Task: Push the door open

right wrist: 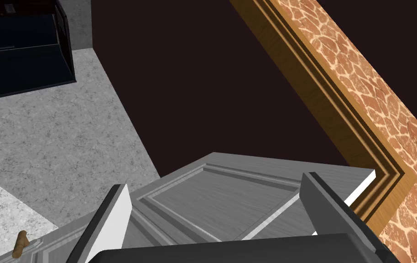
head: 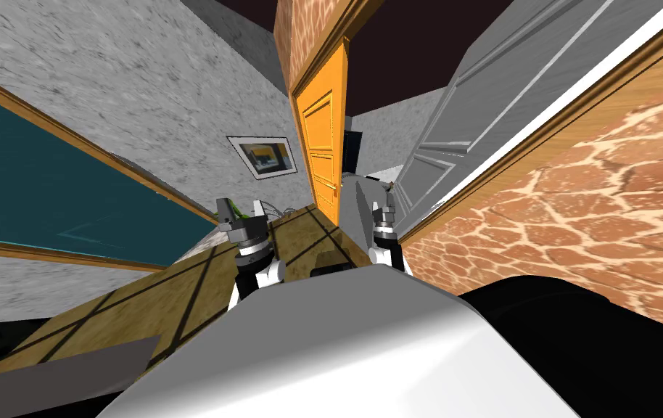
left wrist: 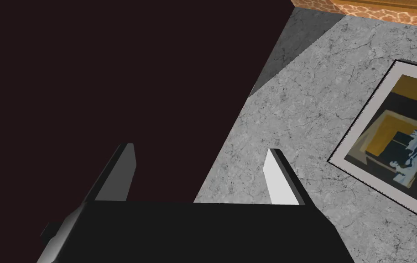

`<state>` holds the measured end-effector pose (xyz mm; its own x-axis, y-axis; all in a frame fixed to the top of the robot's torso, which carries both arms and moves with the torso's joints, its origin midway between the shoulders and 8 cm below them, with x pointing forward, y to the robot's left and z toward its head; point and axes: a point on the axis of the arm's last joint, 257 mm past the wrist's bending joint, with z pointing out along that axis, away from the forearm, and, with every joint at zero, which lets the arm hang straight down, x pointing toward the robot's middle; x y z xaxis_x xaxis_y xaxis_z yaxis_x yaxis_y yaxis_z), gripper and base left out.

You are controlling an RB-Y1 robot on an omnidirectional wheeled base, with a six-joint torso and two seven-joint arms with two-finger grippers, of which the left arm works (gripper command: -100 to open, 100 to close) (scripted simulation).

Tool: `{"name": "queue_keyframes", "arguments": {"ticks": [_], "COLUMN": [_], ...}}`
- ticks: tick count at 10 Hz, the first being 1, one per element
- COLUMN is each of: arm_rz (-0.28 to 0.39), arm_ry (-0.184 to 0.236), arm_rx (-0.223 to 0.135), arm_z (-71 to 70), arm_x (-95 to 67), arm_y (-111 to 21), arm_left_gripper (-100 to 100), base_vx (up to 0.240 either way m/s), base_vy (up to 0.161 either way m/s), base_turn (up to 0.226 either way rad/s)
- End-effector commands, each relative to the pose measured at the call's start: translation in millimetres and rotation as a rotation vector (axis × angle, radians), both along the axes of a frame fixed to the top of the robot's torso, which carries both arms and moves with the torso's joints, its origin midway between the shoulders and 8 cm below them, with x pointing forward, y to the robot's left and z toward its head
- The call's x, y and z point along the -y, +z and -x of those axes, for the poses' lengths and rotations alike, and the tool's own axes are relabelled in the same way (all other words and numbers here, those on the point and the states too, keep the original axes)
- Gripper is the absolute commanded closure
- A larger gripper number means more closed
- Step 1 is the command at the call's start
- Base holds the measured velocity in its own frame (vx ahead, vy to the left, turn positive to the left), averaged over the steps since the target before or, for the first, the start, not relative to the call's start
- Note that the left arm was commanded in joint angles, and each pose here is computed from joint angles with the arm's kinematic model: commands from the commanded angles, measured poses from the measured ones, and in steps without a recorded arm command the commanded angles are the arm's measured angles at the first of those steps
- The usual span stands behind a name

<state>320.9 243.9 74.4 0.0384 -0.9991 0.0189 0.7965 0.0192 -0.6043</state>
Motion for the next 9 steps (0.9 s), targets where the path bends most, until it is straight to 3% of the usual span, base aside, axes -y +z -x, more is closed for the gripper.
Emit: {"name": "queue_keyframes", "arguments": {"ticks": [1, 9], "arm_rz": [-0.006, -0.030], "arm_ry": [-0.016, -0.087], "arm_rx": [-0.021, -0.125], "arm_z": [-9.7, -56.9], "arm_x": [4.2, 24.7], "arm_y": [-8.8, -54.0], "arm_left_gripper": [-100, -100], "base_vx": [0.076, 0.118], "base_vy": [0.030, 0.047], "base_turn": [-0.086, -0.087]}}
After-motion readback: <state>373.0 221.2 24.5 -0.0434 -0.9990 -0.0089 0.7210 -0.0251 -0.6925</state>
